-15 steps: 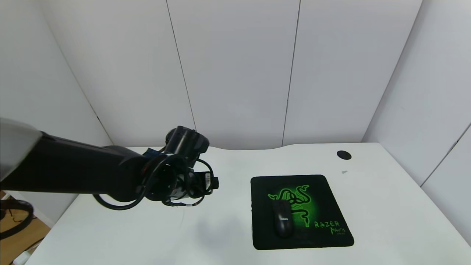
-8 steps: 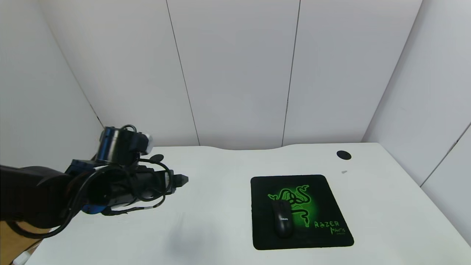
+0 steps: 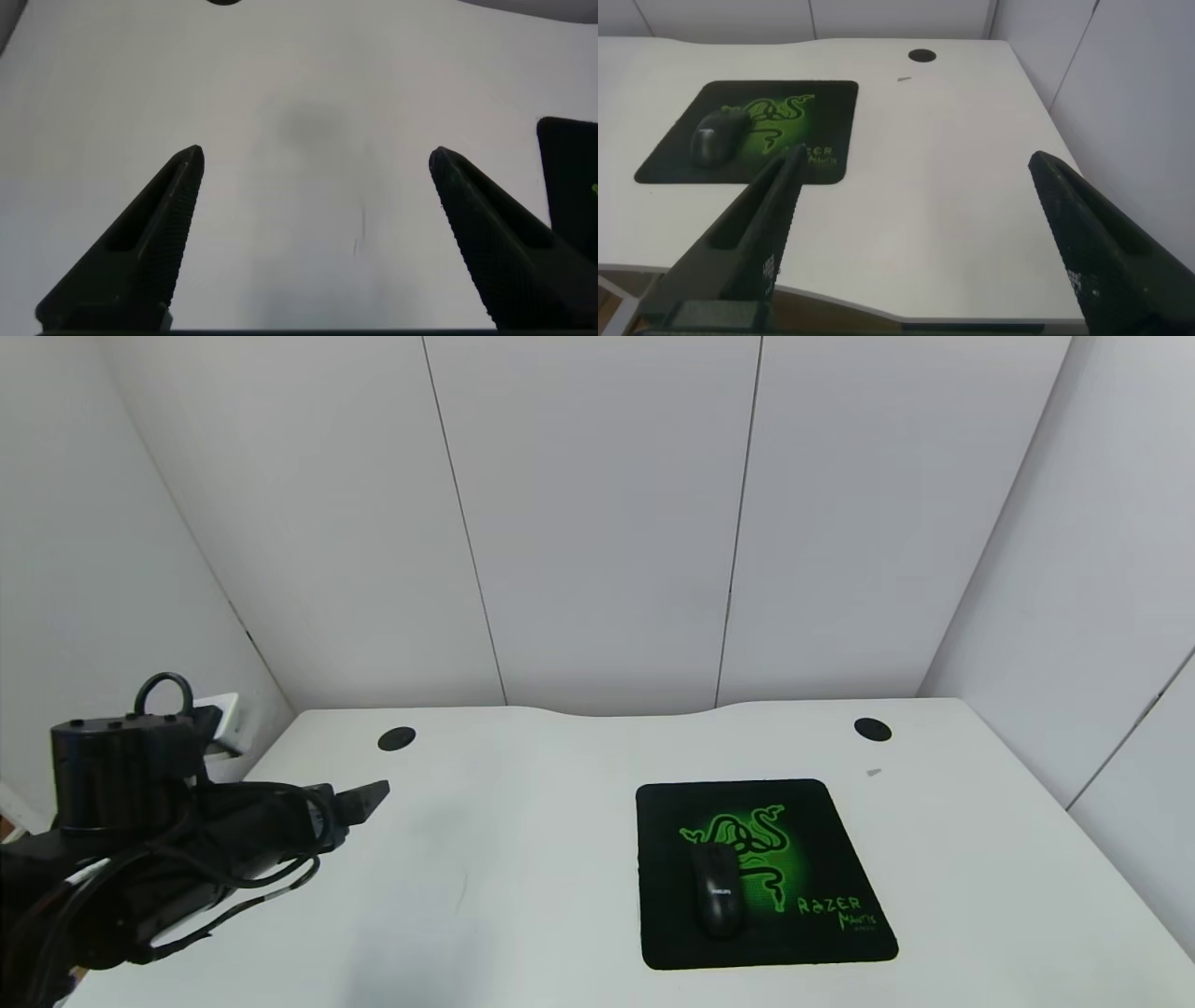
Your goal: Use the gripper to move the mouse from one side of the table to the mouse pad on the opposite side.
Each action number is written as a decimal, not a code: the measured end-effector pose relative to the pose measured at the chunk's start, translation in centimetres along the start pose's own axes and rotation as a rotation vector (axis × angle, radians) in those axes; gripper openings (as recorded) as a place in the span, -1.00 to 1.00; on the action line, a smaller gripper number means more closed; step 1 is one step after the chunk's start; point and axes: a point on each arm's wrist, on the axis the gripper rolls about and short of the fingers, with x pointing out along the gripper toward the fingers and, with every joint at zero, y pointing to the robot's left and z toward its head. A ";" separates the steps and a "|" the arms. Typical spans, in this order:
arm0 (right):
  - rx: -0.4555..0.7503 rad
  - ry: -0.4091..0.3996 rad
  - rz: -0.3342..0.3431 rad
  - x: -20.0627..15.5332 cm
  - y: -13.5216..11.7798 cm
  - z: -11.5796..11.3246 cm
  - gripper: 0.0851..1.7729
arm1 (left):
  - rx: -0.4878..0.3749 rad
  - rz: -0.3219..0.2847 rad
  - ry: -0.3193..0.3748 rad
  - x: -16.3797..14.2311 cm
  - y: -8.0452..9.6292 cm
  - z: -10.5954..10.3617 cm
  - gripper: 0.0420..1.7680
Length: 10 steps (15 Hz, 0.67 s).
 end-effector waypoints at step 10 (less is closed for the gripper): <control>0.000 0.000 0.000 0.0 0.0 0.0 0.93 | 0.023 0.030 -0.239 -9.3 2.2 1.4 0.94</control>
